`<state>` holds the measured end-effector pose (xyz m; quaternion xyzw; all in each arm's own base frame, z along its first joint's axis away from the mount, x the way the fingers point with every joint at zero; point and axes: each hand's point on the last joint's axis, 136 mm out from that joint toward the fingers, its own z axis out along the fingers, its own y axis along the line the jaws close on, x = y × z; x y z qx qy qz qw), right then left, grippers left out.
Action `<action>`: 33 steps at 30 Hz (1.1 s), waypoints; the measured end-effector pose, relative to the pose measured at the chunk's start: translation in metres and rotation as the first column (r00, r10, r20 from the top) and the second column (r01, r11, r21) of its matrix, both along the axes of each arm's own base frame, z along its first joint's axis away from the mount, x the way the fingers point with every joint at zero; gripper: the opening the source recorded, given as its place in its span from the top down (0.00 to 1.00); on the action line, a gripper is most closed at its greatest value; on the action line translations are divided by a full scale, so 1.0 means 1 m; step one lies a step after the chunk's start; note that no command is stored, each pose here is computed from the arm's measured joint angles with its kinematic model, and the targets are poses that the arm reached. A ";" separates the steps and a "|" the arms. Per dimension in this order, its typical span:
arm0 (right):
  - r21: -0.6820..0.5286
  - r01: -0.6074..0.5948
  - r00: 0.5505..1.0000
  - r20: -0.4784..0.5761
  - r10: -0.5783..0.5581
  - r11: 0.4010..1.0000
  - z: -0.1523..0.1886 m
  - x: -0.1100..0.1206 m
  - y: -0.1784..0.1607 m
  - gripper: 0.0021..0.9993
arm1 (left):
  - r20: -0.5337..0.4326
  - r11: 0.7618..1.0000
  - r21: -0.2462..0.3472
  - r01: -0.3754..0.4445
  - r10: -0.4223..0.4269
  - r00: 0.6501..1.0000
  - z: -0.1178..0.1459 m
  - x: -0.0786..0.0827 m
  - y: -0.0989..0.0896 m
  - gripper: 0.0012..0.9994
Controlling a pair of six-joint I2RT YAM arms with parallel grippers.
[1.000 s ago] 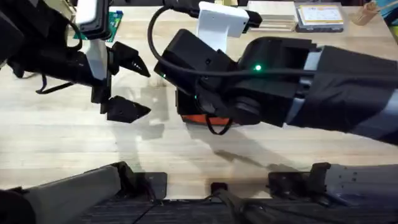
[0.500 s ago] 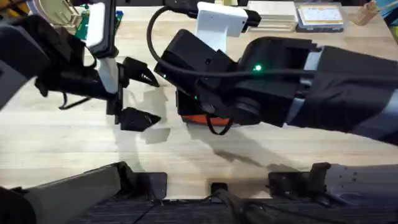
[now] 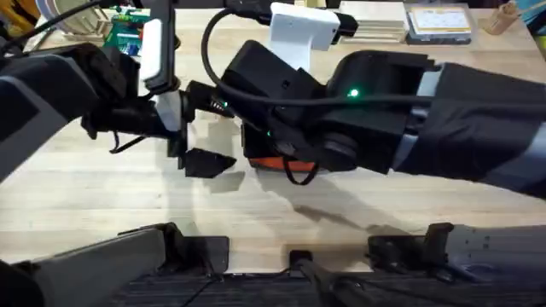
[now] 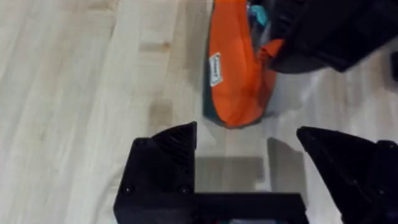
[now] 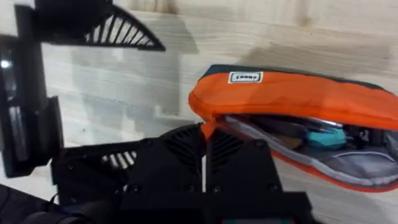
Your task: Unzip the bag, pick up the pens from the table one at a time and place them inside, then zip the bag closed.
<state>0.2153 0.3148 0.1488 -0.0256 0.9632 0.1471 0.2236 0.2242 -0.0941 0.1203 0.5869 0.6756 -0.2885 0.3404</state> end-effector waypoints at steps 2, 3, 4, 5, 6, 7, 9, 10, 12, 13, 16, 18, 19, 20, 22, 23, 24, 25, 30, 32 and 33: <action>0.000 0.000 1.000 0.000 0.000 1.000 0.000 0.000 0.000 0.97 | 0.008 1.000 0.002 0.003 -0.003 1.000 0.000 0.004 -0.004 0.01; 0.000 0.000 1.000 0.000 0.000 1.000 0.000 0.000 0.000 0.97 | 0.008 1.000 0.002 0.005 -0.005 1.000 0.000 0.005 -0.007 0.01; 0.000 0.000 1.000 0.001 0.000 1.000 0.000 0.000 0.000 0.97 | 0.009 1.000 0.002 0.006 -0.006 1.000 0.000 0.006 -0.009 0.01; 0.000 0.000 1.000 0.001 0.000 1.000 0.000 0.000 0.000 0.97 | 0.010 1.000 0.002 0.008 -0.008 1.000 0.000 0.008 -0.011 0.01; 0.000 0.000 1.000 0.001 0.000 1.000 0.000 0.000 0.000 0.97 | 0.009 1.000 0.002 0.009 -0.009 1.000 0.000 0.008 -0.013 0.01; 0.000 0.000 1.000 0.001 0.000 1.000 0.000 0.000 0.000 0.97 | 0.005 1.000 0.001 0.010 -0.010 1.000 0.000 0.009 -0.015 0.01; 0.000 0.000 1.000 0.001 0.000 1.000 0.000 0.000 0.000 0.97 | -0.004 1.000 -0.001 0.014 -0.014 1.000 0.000 0.008 -0.019 0.01; 0.000 0.000 1.000 0.001 0.000 1.000 0.000 0.000 0.000 0.97 | -0.010 1.000 -0.001 0.016 -0.016 1.000 -0.001 0.008 -0.020 0.01; 0.000 0.000 1.000 0.001 0.000 1.000 0.000 0.000 0.000 0.97 | -0.031 1.000 -0.006 0.021 -0.021 0.999 -0.003 0.006 -0.023 0.01; 0.000 0.000 1.000 0.001 0.000 1.000 0.000 0.000 0.000 0.97 | -0.049 1.000 -0.010 0.023 -0.024 0.999 -0.006 0.006 -0.024 0.01; 0.000 0.001 1.000 0.001 -0.001 1.000 0.000 0.000 0.000 0.97 | -0.100 0.999 -0.035 0.026 -0.030 0.995 -0.015 0.007 -0.028 0.01; 0.000 0.000 1.000 0.001 0.000 1.000 0.000 0.000 0.000 0.97 | -0.129 0.998 -0.058 0.023 -0.030 0.991 -0.021 0.009 -0.030 0.01; 0.000 0.000 1.000 0.001 0.000 1.000 0.000 0.000 0.000 0.97 | -0.140 0.997 -0.073 0.021 -0.031 0.990 -0.023 0.010 -0.031 0.01; 0.000 0.000 1.000 0.001 0.000 1.000 0.000 0.000 0.000 0.97 | -0.149 0.996 -0.088 0.019 -0.032 0.988 -0.025 0.012 -0.032 0.01; 0.000 0.000 1.000 0.001 0.000 1.000 0.000 0.000 0.000 0.97 | -0.174 0.993 -0.114 0.012 -0.032 0.984 -0.030 0.013 -0.034 0.01; 0.000 0.000 1.000 0.001 0.000 1.000 0.000 0.000 0.000 0.97 | -0.183 0.992 -0.124 0.011 -0.034 0.983 -0.031 0.014 -0.036 0.01; 0.000 0.000 1.000 0.001 0.000 1.000 0.000 0.000 0.000 0.97 | -0.194 0.991 -0.134 0.010 -0.036 0.980 -0.033 0.014 -0.037 0.01; -0.001 0.001 1.000 0.001 -0.001 1.000 0.000 0.000 0.000 0.97 | -0.205 0.990 -0.143 0.011 -0.041 0.978 -0.034 0.013 -0.039 0.01; 0.000 0.000 1.000 0.001 0.000 1.000 0.000 0.000 0.000 0.97 | -0.220 0.986 -0.163 0.035 -0.071 0.973 -0.035 0.009 -0.048 0.01; -0.001 0.001 1.000 0.001 -0.001 1.000 0.000 0.000 0.000 0.97 | -0.219 0.985 -0.169 0.042 -0.079 0.973 -0.034 0.008 -0.050 0.01; 0.000 0.000 1.000 0.001 0.000 1.000 0.000 0.000 0.000 0.97 | -0.218 0.984 -0.172 0.043 -0.080 0.973 -0.034 0.008 -0.051 0.01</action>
